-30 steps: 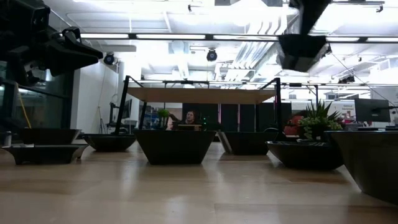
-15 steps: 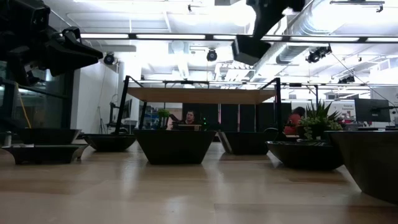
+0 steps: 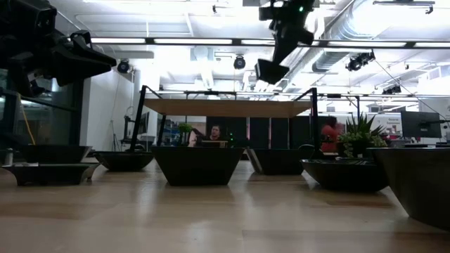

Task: Pick & Place Mini shaped plates
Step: Put the distorted square plate on the shelf

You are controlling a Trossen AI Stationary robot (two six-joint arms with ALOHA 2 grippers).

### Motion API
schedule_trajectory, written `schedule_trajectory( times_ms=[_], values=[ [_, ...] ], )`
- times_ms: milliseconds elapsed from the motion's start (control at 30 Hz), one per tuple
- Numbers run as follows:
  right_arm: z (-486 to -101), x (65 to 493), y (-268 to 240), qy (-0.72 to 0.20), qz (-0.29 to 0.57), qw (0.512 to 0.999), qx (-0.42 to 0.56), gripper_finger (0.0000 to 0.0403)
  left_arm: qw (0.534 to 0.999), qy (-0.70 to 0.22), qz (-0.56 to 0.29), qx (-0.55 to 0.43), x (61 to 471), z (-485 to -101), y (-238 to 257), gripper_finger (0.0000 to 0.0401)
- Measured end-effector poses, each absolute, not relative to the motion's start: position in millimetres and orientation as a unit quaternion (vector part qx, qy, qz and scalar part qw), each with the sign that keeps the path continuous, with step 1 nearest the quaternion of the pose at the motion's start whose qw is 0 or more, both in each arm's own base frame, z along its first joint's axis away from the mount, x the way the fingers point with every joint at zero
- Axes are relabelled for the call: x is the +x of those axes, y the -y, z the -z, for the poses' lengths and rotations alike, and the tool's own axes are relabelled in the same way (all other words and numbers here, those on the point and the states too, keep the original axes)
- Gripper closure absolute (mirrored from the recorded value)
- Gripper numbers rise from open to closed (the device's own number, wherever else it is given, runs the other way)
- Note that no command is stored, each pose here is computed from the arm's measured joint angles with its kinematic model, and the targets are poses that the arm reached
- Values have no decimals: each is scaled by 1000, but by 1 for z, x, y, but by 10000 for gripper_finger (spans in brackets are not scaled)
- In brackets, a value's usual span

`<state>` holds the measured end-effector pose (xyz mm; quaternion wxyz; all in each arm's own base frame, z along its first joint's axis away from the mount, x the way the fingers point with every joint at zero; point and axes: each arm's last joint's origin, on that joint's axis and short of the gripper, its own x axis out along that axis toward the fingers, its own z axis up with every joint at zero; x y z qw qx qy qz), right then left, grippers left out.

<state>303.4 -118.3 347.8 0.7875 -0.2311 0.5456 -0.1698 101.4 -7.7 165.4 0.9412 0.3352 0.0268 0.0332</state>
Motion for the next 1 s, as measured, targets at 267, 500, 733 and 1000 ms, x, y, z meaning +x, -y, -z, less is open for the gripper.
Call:
schedule_trajectory(
  times_ms=[267,500,733,1000],
  values=[
    [-325,312,156,-571,176,769,-226,403,941,-27,-33,335,101,-165,8,300],
    [-313,309,170,-601,181,750,-212,403,941,-27,-33,335,101,-165,8,300],
    [-311,304,166,-626,163,735,-202,403,941,-27,-33,335,101,-165,8,300],
    [-311,303,166,-627,173,734,-197,403,941,-27,-33,335,101,-165,8,300]
  ],
)
